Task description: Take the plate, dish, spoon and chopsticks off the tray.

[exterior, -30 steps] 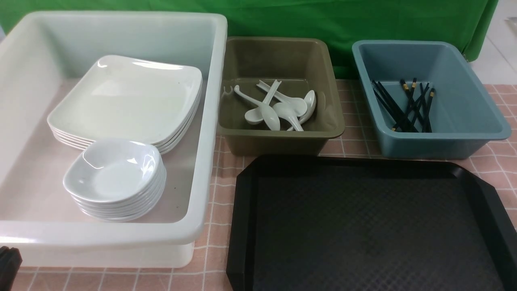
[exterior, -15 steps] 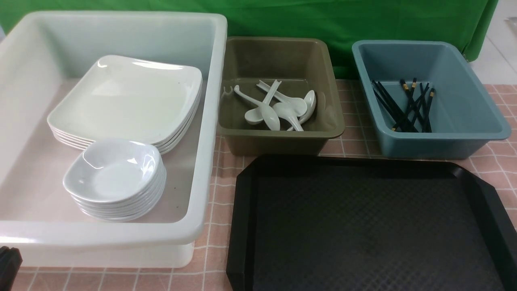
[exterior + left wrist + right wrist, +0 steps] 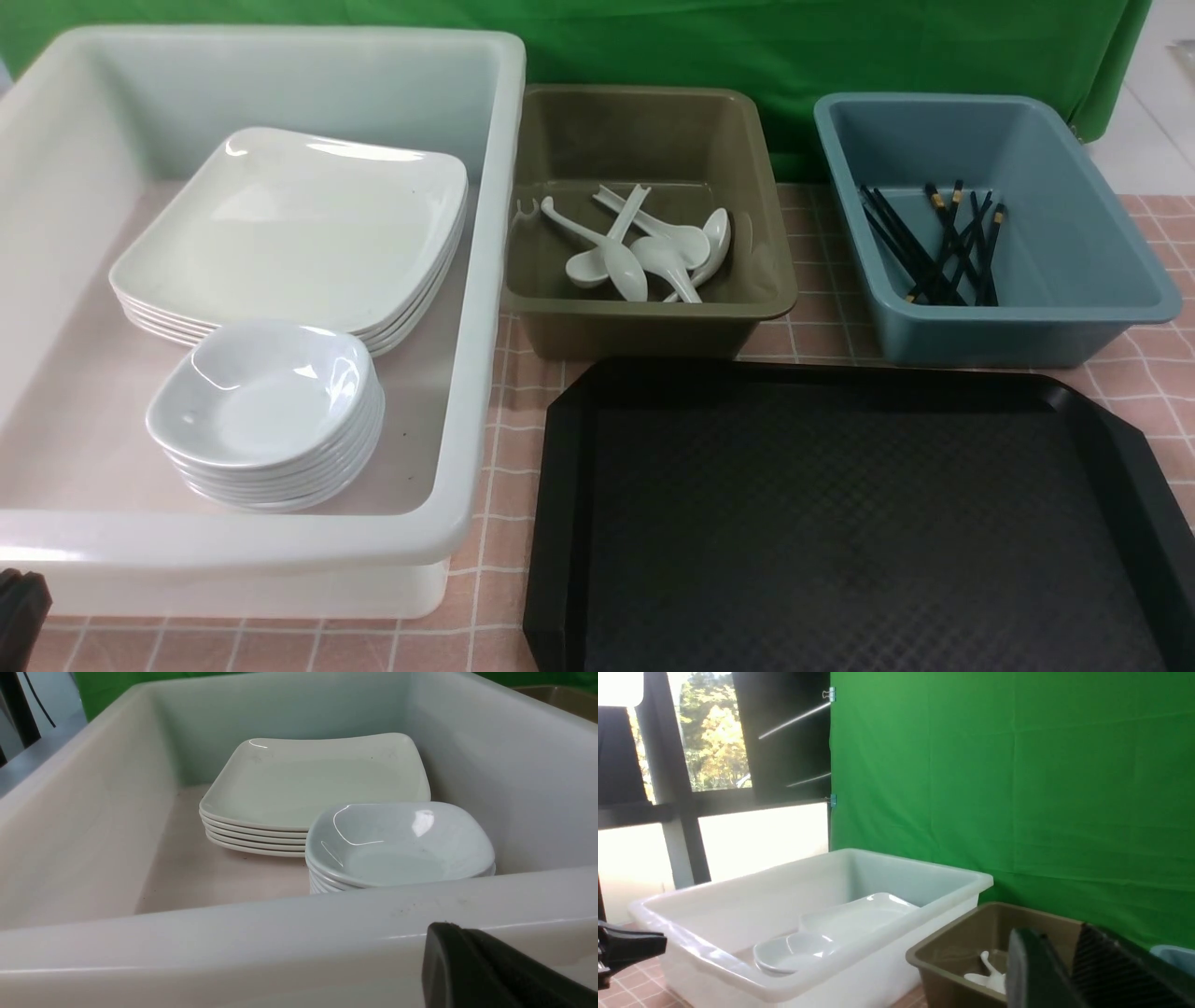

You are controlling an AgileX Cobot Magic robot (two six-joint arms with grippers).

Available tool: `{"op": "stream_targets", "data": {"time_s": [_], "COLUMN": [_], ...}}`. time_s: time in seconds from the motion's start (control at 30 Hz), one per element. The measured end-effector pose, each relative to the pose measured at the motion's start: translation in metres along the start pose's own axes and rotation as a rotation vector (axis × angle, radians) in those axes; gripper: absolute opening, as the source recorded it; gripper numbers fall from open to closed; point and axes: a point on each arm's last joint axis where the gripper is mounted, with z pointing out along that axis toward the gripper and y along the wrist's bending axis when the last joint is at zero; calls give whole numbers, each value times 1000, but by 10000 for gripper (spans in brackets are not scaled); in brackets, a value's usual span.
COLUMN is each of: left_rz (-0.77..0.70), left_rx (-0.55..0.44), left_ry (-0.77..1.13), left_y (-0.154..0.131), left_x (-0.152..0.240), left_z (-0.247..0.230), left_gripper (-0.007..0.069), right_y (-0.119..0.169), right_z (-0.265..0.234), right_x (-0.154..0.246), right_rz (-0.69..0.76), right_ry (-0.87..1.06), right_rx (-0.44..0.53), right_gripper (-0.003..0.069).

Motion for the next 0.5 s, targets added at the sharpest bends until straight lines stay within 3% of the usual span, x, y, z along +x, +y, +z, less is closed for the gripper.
{"op": "stream_targets", "data": {"time_s": [0.17,0.33,0.5], "left_rz": [0,0,4], "left_rx": [0,0,0], "left_ry": [0,1,3], "left_y": [0,0,0], "left_x": [0,0,0], "left_z": [0,0,0], "left_gripper": [5,5,5], "right_y": [-1,-13,-28], "right_z": [3,13,8], "right_x": [11,63,139], "right_rz": [-20,-90,-28], "right_ry": [33,212,439], "right_rx": [54,348,576], "right_gripper": [212,224,235]}}
